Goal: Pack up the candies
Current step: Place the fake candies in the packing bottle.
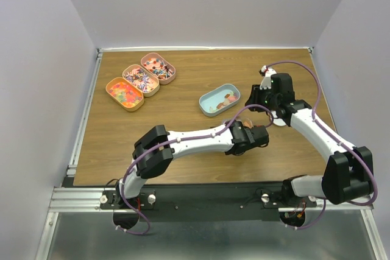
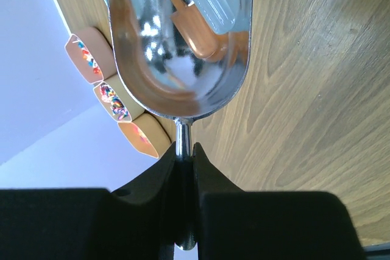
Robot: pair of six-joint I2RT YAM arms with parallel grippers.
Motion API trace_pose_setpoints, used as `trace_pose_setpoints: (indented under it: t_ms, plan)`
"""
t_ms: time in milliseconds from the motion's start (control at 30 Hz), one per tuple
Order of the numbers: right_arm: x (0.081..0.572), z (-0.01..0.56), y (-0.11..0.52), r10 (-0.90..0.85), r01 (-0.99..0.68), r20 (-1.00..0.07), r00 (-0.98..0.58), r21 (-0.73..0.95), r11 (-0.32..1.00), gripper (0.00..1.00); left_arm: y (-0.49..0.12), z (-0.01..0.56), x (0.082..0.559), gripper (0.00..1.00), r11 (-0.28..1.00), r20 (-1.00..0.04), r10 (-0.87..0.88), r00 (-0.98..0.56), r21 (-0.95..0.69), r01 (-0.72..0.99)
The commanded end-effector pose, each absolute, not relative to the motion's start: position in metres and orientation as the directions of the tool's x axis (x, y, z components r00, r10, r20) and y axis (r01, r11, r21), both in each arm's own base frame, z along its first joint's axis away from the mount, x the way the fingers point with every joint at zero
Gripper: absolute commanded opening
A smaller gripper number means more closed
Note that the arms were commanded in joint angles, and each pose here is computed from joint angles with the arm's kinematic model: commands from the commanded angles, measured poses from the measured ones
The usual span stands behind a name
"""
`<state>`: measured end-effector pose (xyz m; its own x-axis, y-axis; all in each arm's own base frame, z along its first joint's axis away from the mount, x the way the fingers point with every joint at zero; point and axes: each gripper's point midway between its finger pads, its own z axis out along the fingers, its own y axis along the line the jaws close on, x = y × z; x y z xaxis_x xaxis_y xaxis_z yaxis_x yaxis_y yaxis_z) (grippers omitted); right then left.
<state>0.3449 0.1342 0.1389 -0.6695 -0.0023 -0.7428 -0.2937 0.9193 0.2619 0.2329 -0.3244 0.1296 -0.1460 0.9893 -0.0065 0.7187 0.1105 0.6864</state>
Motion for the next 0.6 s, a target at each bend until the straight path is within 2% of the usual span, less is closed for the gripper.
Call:
trace_pose_setpoints:
  t_ms: [0,567]
  plan:
    - [0.3426,0.1471,0.1368,0.019,-0.304,-0.757,-0.653,0.285,0.909,0.43,-0.3241,0.1246,0.2351,0.00,0.073,0.036,0.989,-0.143,0.725,0.685]
    - [0.3432,0.1475,0.1391,0.020,-0.311,-0.758,-0.652,0.291,0.905,0.43,-0.3274,0.1217,0.2407,0.00,0.034,0.067,0.990,-0.125,0.747,0.664]
